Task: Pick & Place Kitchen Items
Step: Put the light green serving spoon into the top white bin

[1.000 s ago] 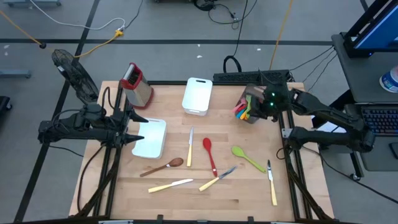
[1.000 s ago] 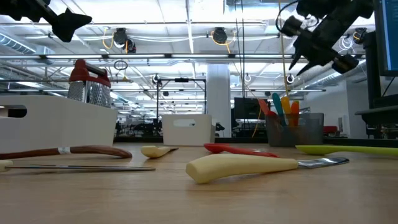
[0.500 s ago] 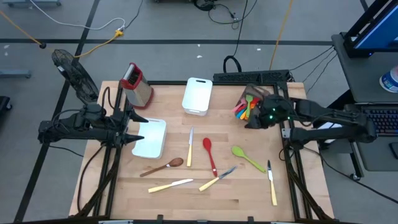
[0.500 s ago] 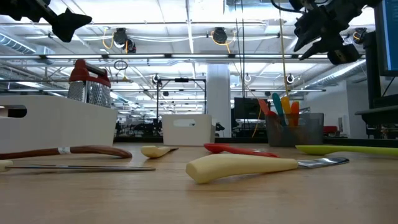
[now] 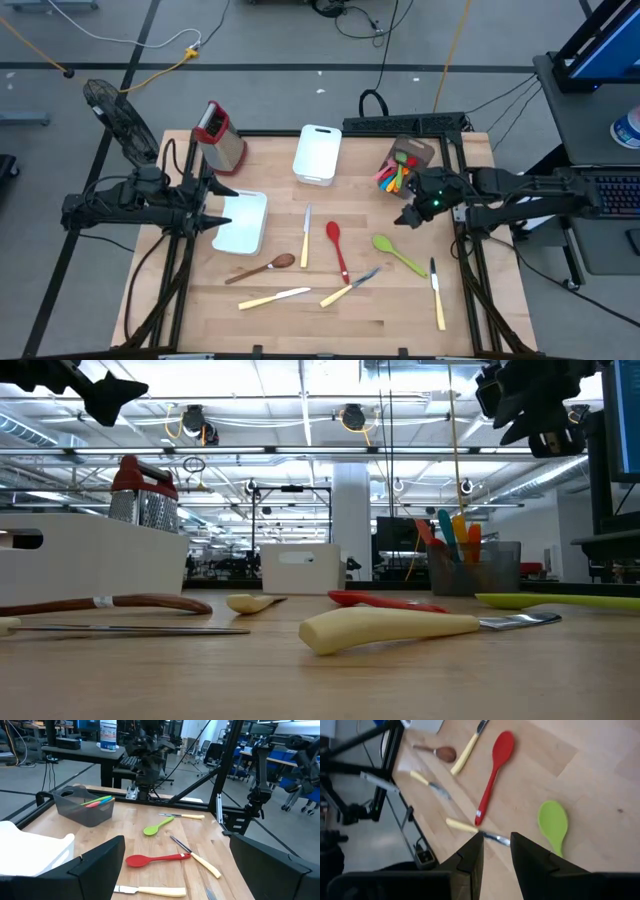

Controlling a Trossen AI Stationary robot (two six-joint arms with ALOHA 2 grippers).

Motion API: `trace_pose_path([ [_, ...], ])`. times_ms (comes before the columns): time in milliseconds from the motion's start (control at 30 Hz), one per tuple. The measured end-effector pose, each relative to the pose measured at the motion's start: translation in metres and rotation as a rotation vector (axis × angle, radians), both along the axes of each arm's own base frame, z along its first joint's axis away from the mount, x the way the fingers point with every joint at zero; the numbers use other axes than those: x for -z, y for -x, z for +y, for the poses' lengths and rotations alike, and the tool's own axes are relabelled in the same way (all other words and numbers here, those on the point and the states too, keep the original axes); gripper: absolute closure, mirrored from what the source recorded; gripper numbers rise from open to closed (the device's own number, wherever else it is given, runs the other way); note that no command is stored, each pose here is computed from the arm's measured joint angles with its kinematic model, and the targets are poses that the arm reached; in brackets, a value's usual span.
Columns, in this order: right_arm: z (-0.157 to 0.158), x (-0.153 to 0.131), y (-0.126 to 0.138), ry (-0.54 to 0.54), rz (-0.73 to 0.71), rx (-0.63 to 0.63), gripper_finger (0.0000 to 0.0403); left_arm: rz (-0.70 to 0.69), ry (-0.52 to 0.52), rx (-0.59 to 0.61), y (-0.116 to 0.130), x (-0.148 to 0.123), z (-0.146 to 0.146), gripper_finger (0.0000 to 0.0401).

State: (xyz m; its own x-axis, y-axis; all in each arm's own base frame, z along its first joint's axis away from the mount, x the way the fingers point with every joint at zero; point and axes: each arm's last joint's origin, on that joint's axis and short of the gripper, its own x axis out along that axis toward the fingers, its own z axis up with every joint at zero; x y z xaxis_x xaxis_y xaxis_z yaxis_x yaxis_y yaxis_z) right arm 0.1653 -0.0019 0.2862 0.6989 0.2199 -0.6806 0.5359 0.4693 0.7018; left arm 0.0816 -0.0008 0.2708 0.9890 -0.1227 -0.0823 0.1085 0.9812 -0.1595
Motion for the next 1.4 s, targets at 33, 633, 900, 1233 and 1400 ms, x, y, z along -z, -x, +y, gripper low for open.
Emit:
trace_pose_path([
  [33,0.002,0.0,0.0,-0.003,0.002,-0.01,0.0314,0.001,0.01,-0.001,0.0,0.0,0.0,0.0034],
  [633,0.013,0.039,0.0,0.058,0.031,-0.179,0.0314,0.006,0.045,-0.005,0.0,0.0,0.0,0.0034],
  [900,0.013,0.085,0.001,0.038,0.015,-0.158,0.0297,0.007,0.045,-0.005,0.0,0.0,0.0,0.0034],
  [1233,0.016,0.096,0.005,0.108,0.012,-0.283,0.0258,0.006,0.039,-0.004,0.0,0.0,0.0,0.0034],
  [1400,0.025,0.096,0.006,0.166,-0.015,-0.392,0.0273,0.007,0.039,-0.004,0.0,0.0,0.0,0.0034],
])
